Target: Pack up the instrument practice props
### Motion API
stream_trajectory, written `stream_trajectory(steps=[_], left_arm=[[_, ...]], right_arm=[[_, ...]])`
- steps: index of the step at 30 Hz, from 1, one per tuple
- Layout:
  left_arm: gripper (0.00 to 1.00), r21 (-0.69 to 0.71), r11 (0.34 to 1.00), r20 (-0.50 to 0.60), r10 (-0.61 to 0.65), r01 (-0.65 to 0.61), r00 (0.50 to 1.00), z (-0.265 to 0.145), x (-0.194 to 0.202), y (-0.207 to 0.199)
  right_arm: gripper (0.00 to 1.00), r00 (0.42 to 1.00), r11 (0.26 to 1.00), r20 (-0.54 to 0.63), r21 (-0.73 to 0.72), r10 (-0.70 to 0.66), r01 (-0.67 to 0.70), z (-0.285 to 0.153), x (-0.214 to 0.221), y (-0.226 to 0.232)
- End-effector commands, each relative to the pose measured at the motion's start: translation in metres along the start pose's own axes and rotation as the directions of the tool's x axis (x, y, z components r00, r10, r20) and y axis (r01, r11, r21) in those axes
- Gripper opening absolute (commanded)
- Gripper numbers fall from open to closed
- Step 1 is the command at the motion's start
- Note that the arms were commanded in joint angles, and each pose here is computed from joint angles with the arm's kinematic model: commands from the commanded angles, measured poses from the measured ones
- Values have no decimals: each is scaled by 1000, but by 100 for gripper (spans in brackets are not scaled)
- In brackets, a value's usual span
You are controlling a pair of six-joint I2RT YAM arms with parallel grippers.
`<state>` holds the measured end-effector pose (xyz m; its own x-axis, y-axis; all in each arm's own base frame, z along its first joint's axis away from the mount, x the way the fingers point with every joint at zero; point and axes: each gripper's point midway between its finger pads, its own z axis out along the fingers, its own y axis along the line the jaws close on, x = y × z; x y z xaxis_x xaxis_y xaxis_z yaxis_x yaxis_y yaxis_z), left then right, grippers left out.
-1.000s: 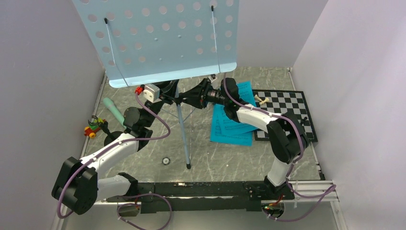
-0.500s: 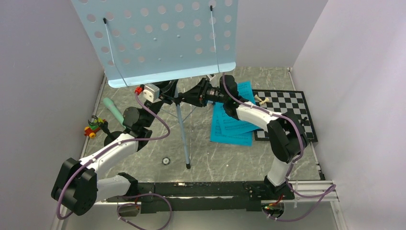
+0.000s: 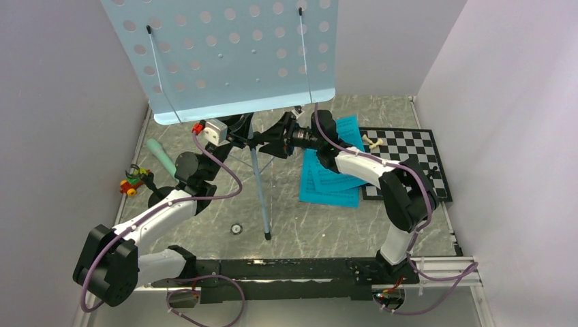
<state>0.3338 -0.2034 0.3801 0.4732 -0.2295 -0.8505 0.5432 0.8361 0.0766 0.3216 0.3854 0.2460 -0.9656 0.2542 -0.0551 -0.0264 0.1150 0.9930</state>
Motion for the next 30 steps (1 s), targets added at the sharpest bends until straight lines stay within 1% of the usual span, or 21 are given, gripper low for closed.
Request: stream_trajectory(steps=[1,7,10,11,13,14,15,16,21,24,26,30], left_arm=[[0,49,998,18,32,-33,999,2,-11,-8],[0,50,998,15,28,-28,999,2,-10,-9],[0,54,998,13,23,-24,1000,3,-9,-10],[0,57,998,12,21,-21,1000,3,-8,-10],[0,63,998,10,18,-18,1000,3,-8,-11],[0,64,998,10,16,-16,1000,3,-8,-12],[0,66,998,8,14,-14,1000,3,-8,-12],[0,67,998,4,11,-11,1000,3,-7,-13],[0,74,997,-6,-2,2,1000,2,-3,-15],[0,74,997,-7,-3,3,1000,1,-1,-15],[0,75,997,-9,-4,4,1000,1,-1,-15],[0,72,997,-16,-5,6,1000,0,0,-15]], right_arm=[[58,1000,993,-1,-115,0,0,-9,6,37],[39,999,986,21,-160,44,-40,-13,4,45],[34,999,985,29,-171,41,-36,-12,1,48],[30,999,984,32,-175,37,-31,-12,1,50],[21,999,984,37,-179,15,-9,-11,-1,54],[14,999,984,37,-175,-4,11,-10,-1,55],[5,999,984,39,-172,-36,43,-9,-1,58],[0,997,988,44,-142,-60,66,-8,-2,55],[0,974,974,70,-68,-213,218,-8,-6,41],[0,940,942,75,-22,-334,336,-6,-10,27],[0,899,903,87,72,-428,423,-5,-20,11],[0,788,784,100,232,-608,576,-14,-40,-12]])
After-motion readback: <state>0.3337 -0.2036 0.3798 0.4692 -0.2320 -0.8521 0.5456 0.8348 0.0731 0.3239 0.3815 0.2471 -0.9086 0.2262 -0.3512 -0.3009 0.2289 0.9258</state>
